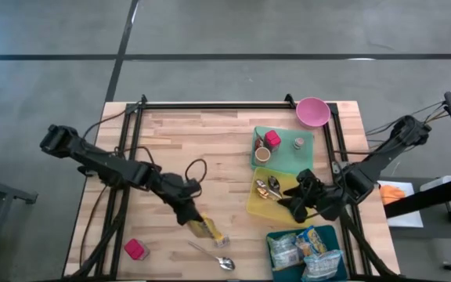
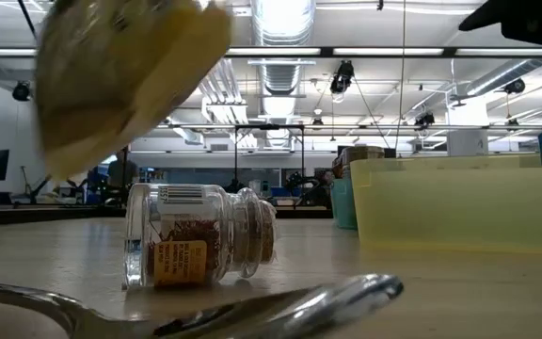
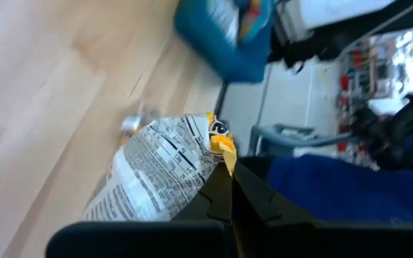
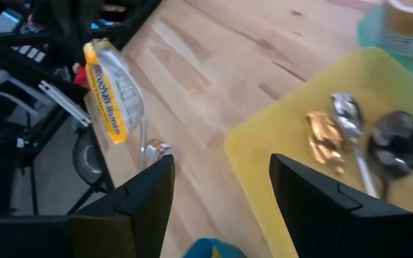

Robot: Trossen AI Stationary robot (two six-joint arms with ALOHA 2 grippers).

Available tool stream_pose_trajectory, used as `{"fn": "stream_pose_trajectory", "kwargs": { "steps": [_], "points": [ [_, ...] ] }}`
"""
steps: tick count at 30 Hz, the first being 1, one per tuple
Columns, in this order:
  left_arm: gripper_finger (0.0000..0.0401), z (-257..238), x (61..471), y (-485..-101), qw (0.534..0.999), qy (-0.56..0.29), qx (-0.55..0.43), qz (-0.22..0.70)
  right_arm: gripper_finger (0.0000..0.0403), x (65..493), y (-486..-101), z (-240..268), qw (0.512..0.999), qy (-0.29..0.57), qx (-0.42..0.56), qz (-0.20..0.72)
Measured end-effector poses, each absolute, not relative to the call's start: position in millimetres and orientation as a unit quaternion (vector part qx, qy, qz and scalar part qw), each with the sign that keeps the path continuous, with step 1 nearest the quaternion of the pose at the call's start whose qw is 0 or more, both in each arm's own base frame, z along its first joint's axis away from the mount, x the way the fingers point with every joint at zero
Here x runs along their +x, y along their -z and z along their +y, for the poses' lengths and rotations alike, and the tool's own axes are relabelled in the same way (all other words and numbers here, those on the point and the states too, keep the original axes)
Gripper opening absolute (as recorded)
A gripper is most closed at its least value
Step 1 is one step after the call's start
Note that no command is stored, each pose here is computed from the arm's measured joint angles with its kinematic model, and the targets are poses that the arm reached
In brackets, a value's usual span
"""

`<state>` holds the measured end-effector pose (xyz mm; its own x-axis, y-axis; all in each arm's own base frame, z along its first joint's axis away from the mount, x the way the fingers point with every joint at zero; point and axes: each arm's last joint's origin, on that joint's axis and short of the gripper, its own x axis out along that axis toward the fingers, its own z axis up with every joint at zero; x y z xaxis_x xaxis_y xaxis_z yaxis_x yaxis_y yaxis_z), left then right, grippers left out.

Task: Pick & Place Food Item
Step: Put the yellow noodle pack into the blue bin

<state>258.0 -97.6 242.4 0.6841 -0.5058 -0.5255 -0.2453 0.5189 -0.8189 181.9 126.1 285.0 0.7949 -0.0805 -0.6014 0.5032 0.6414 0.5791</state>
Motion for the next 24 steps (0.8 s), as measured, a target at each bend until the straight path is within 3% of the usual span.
{"fn": "stream_pose_trajectory", "kwargs": {
  "steps": [13, 24],
  "points": [
    [0.0, -76, 284, -295, 0.827, 0.046, -0.49, 0.272, 0.0225, 211, -276, 142, 0.891, 0.102, 0.347, 0.274],
    [0.0, -44, 294, -298, 0.824, -0.042, -0.523, 0.212, 0.0225, 228, -278, 115, 0.888, 0.152, 0.359, 0.245]
  ]
}}
